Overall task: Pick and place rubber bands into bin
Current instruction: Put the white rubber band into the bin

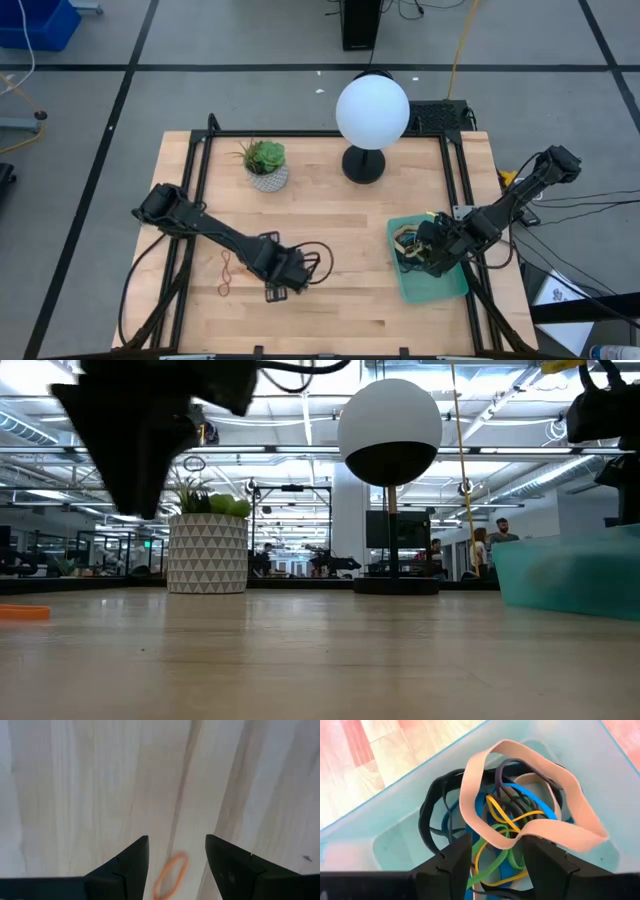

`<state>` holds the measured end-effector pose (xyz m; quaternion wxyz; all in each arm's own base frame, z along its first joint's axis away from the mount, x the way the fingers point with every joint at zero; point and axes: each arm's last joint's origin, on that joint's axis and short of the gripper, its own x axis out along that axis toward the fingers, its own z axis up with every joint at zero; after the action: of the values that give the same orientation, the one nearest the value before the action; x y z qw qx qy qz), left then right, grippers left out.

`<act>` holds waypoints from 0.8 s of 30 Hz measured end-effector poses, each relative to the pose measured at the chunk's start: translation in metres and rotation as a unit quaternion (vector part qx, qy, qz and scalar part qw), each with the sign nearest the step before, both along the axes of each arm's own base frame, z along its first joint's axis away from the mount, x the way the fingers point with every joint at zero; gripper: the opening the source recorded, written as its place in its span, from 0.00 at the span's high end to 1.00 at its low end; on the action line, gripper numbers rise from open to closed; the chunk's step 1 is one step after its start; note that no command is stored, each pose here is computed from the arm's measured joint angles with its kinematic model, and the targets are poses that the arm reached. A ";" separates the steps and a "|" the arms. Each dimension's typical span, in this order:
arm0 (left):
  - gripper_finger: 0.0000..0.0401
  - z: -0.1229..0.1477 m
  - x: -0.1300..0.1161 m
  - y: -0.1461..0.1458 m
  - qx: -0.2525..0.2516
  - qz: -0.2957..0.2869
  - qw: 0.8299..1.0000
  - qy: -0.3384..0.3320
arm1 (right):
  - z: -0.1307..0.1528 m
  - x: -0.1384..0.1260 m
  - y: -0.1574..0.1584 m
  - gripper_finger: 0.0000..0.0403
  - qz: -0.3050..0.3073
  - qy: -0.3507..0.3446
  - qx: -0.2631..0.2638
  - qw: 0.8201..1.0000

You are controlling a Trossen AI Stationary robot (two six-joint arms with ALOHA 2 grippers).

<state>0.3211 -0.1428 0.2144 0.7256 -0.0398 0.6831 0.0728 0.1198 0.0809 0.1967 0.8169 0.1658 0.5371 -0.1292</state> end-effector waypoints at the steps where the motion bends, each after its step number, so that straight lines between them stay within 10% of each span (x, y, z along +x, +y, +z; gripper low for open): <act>1: 0.50 0.000 -0.003 -0.002 0.004 0.004 1.000 0.010 | 0.000 0.000 0.000 0.58 0.000 0.000 0.000 1.000; 24: 0.50 -0.081 -0.053 -0.008 -0.027 -0.009 0.996 0.081 | 0.003 0.006 0.004 0.58 0.000 -0.039 0.012 0.999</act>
<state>0.2682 -0.1512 0.1333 0.6670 -0.0470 0.7418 0.0506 0.1259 0.0846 0.1995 0.8355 0.1801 0.5060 -0.1158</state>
